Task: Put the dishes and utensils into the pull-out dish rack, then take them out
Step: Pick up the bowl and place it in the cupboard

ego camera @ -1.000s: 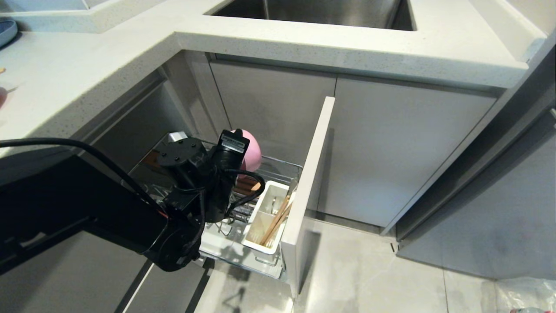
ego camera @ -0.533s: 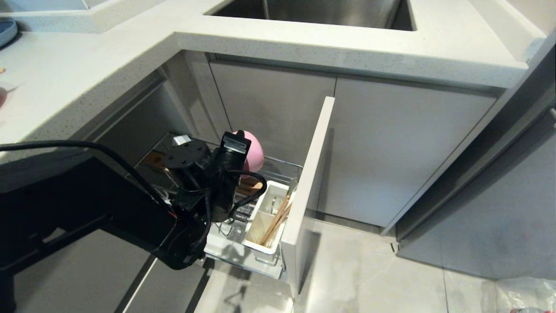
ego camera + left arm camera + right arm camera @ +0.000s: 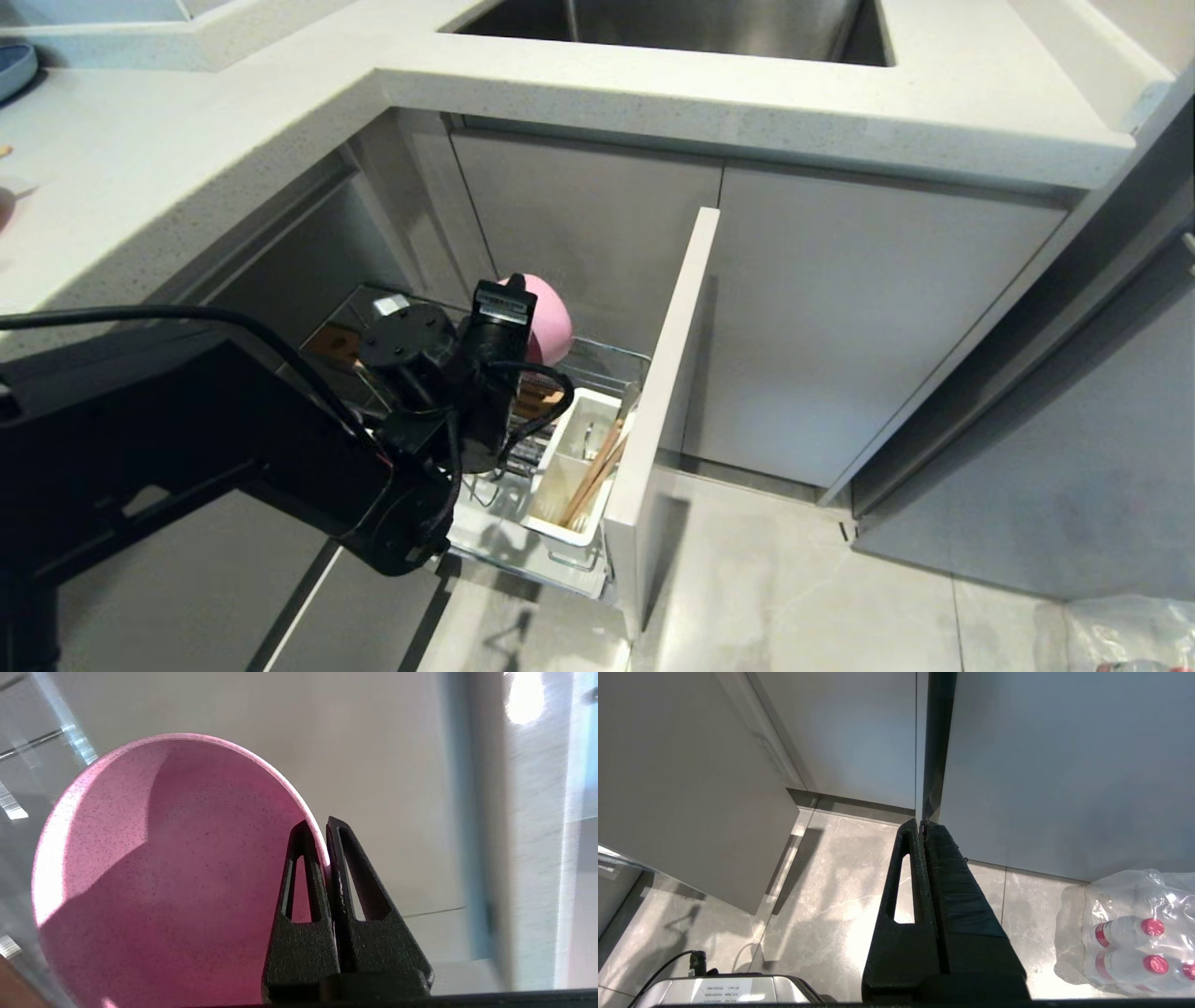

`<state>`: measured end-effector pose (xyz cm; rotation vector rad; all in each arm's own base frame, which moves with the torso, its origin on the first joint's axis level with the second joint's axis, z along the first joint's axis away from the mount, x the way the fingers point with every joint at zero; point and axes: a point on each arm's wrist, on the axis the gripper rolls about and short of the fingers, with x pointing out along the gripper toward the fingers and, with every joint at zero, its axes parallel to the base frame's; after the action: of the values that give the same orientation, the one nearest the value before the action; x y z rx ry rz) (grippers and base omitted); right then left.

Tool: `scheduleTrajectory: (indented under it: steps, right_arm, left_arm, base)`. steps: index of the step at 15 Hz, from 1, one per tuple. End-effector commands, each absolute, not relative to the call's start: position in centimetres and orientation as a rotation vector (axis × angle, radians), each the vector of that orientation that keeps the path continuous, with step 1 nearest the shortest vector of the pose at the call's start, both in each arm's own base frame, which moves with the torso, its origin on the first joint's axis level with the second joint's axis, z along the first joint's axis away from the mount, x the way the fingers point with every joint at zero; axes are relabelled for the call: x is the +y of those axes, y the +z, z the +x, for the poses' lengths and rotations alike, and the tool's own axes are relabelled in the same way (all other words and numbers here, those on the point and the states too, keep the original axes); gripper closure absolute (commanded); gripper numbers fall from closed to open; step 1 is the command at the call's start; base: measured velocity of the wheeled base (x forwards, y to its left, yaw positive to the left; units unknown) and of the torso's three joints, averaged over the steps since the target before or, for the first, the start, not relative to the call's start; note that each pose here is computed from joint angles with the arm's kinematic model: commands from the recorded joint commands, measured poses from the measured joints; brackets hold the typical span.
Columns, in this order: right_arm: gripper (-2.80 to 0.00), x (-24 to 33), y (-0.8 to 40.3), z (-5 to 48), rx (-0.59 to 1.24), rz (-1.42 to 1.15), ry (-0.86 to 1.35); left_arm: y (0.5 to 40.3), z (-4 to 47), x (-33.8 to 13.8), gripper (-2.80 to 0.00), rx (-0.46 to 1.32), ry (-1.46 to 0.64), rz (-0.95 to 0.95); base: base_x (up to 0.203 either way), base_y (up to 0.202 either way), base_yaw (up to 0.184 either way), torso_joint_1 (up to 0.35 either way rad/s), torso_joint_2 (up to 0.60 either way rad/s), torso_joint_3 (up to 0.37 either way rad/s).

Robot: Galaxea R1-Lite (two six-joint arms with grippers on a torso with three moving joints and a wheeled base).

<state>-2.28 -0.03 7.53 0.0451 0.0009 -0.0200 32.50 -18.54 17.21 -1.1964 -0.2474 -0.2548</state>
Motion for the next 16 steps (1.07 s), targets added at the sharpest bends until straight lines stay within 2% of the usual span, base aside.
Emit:
scheduleTrajectory:
  steps: [1, 16]
  right_arm:
    - [0.00, 0.0, 7.5, -2.3, 0.003, 0.045, -0.020]
    - [0.00, 0.0, 7.5, -2.3, 0.003, 0.045, -0.020]
  left_arm:
    - [16.8, 32.7, -18.7, 0.00, -0.250, -0.247, -1.204]
    - [15.0, 33.7, -19.2, 0.00, -0.227, -0.212, -1.182]
  base:
    - [0.000, 0.000, 0.000, 0.000, 0.00, 0.000]
    - [0.000, 0.000, 0.000, 0.000, 0.00, 0.000]
